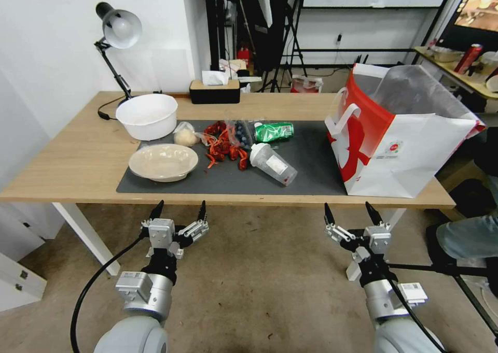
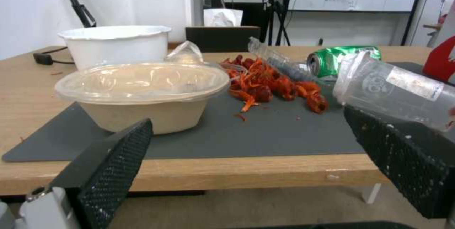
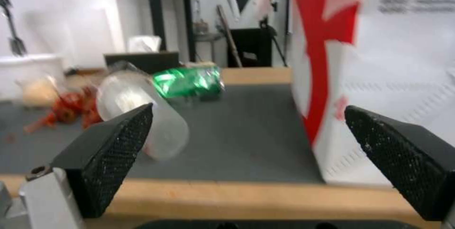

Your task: Pick up the trash from the table and place it into the takeout bag.

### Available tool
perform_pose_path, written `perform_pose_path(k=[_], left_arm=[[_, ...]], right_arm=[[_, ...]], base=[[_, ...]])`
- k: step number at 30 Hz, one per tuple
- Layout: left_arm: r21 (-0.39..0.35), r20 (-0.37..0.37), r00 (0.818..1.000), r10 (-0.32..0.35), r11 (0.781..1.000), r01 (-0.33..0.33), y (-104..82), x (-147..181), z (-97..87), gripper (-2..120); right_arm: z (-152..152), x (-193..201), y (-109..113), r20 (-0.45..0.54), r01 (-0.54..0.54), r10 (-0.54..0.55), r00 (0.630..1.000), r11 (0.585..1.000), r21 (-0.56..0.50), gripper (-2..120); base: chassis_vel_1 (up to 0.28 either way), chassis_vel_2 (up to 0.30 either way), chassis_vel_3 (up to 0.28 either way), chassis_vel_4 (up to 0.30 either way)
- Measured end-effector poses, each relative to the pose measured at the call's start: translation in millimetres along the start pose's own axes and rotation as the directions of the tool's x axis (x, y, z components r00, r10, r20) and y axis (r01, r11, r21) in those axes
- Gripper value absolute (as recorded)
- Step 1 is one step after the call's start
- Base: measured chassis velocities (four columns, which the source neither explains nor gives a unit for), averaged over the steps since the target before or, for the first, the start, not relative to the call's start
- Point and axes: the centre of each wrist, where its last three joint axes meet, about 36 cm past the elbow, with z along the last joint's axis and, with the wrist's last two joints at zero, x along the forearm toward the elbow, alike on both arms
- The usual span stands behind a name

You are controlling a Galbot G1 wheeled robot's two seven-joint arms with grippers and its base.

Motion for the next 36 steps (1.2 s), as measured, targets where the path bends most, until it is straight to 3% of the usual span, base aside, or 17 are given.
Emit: perform_pose_path(k=[8, 11, 15, 20, 22, 27, 36], left_arm=[[-0.001, -0.003, 1.0, -0.002, 1.0, 0.002, 0.5, -0.7, 1.7, 100], [-0.005, -0.006, 1.0, -0.003, 1.0, 0.003, 0.6, -0.6, 3.6, 100], [-0.012, -0.007, 1.0, -0.004, 1.0, 0.004, 0.7, 0.0, 4.7, 100], [-0.018, -0.007, 1.0, -0.006, 1.0, 0.006, 0.9, 0.7, 5.2, 100], [-0.023, -0.009, 1.0, -0.009, 1.0, 0.009, 1.8, 1.3, 5.5, 100], [-0.031, -0.008, 1.0, -0.015, 0.999, 0.015, 3.2, 2.3, 5.8, 100], [-0.042, -0.007, 1.0, -0.018, 0.999, 0.017, 3.4, 3.2, 6.4, 100]], right_arm=[[-17.0, -40.6, -9.1, 0.002, 0.117, -0.118, 0.993, 0.987, -0.107, 100], [-31.7, -73.1, -17.1, -0.094, 0.187, -0.198, 0.976, 0.976, -0.116, 100], [-45.4, -96.6, -17.3, -0.179, 0.215, -0.229, 0.957, 0.972, -0.094, 100], [-58.1, -124.8, -15.0, -0.24, 0.257, -0.271, 0.932, 0.963, -0.086, 100], [-65.7, -145.1, -14.8, -0.311, 0.301, -0.317, 0.896, 0.948, -0.098, 100], [-61.4, -167.8, -11.7, -0.406, 0.342, -0.353, 0.843, 0.934, -0.104, 100], [-45.2, -187.0, -4.3, -0.431, 0.345, -0.361, 0.827, 0.931, -0.118, 100]], base=[[0.0, 0.0, 0.0, 0.0], [0.0, 0.0, 0.0, 0.0], [0.0, 0.0, 0.0, 0.0], [0.0, 0.0, 0.0, 0.0], [0.0, 0.0, 0.0, 0.0], [0.0, 0.0, 0.0, 0.0], [0.0, 0.0, 0.0, 0.0]])
